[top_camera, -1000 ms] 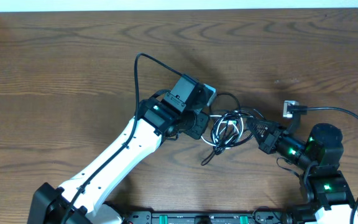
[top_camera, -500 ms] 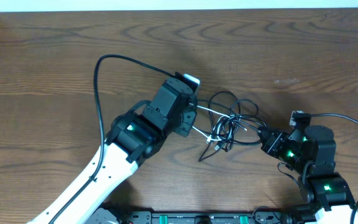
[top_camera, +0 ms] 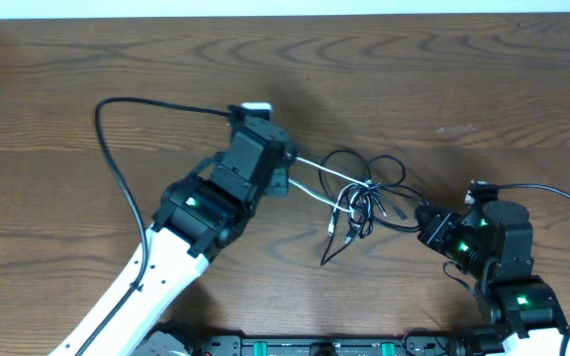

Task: Untangle cables

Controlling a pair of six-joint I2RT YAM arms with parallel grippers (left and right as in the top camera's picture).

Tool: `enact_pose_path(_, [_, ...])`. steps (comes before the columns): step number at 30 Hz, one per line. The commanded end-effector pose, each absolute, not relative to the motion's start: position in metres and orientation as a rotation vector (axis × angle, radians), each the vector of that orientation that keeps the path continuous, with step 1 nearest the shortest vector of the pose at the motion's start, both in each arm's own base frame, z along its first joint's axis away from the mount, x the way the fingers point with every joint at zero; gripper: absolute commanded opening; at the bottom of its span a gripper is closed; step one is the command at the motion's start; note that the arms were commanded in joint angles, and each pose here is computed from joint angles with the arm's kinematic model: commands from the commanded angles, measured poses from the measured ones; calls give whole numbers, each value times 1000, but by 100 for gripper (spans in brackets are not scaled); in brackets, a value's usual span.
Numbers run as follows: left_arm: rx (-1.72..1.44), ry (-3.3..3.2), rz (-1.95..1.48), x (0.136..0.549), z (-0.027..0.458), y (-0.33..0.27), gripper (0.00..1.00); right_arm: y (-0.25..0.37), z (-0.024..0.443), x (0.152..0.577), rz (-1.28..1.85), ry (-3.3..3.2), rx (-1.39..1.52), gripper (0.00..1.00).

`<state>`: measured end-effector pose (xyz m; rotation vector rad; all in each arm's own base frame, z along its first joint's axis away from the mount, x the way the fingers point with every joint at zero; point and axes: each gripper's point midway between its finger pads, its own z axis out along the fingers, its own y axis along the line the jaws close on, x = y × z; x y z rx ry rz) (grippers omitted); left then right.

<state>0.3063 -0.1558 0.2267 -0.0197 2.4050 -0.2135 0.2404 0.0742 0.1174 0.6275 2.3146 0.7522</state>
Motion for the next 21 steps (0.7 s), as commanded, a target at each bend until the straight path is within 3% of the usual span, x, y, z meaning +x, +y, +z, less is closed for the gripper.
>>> enact_pose_path(1, [-236,2376,-230,317,233,-133,8,47,110,247,593,2268,731,1])
enact_pose_path(4, [-166,2483,-377,310,215,-161,8,65,125,254,731,2233,651,1])
enact_pose_path(7, [-122,2574,-463,305,197,-180,17,83,142,259,860,2193,561,1])
enact_pose_path(12, [-76,2707,-572,298,168,-203,64,87,149,261,894,2170,530,1])
enact_pose_path(16, [-41,2785,-697,288,156,-221,72,87,149,261,894,2170,531,1])
enact_pose_path(21, [31,2817,-942,277,159,-249,71,87,149,262,892,2170,532,2])
